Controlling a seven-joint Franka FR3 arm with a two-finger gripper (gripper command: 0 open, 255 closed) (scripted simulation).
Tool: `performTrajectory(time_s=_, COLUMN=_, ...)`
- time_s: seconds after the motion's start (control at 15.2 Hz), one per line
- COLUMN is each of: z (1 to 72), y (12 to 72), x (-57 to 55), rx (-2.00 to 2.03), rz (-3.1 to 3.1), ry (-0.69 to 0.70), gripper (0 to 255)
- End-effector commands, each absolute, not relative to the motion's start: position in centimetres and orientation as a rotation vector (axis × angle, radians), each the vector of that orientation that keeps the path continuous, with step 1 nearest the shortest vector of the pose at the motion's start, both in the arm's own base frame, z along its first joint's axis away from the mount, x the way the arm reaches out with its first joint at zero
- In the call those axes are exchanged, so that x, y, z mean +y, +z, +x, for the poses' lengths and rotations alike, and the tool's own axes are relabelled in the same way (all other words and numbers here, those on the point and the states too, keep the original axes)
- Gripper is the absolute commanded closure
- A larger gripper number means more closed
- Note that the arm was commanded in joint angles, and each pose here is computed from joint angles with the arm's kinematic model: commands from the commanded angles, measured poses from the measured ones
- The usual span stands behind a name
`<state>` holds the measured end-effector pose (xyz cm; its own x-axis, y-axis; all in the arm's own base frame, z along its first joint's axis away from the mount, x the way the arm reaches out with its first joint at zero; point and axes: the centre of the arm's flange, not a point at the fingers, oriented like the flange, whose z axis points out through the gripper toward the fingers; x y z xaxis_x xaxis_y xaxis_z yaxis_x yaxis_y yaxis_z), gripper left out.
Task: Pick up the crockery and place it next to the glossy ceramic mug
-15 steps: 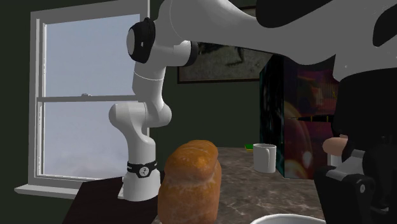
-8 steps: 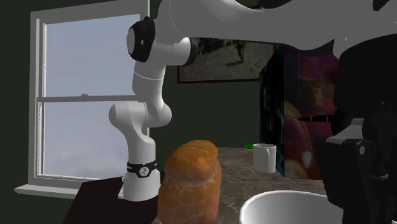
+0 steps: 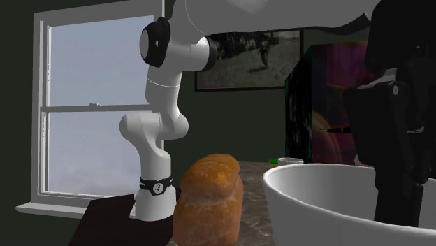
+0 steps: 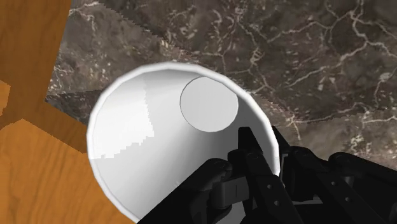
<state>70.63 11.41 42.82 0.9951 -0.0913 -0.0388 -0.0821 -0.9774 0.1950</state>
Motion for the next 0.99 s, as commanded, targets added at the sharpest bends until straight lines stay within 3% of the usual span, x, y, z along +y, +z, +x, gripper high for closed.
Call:
performTrajectory(time_s=0.0, z=70.7, y=43.9, x=11.4, rx=-0.129, rz=2.943, ry=-0.071, gripper=255)
performTrajectory(time_s=0.92, z=70.7, y=51.3, x=11.4, rx=-0.129, rz=2.943, ry=-0.071, gripper=255)
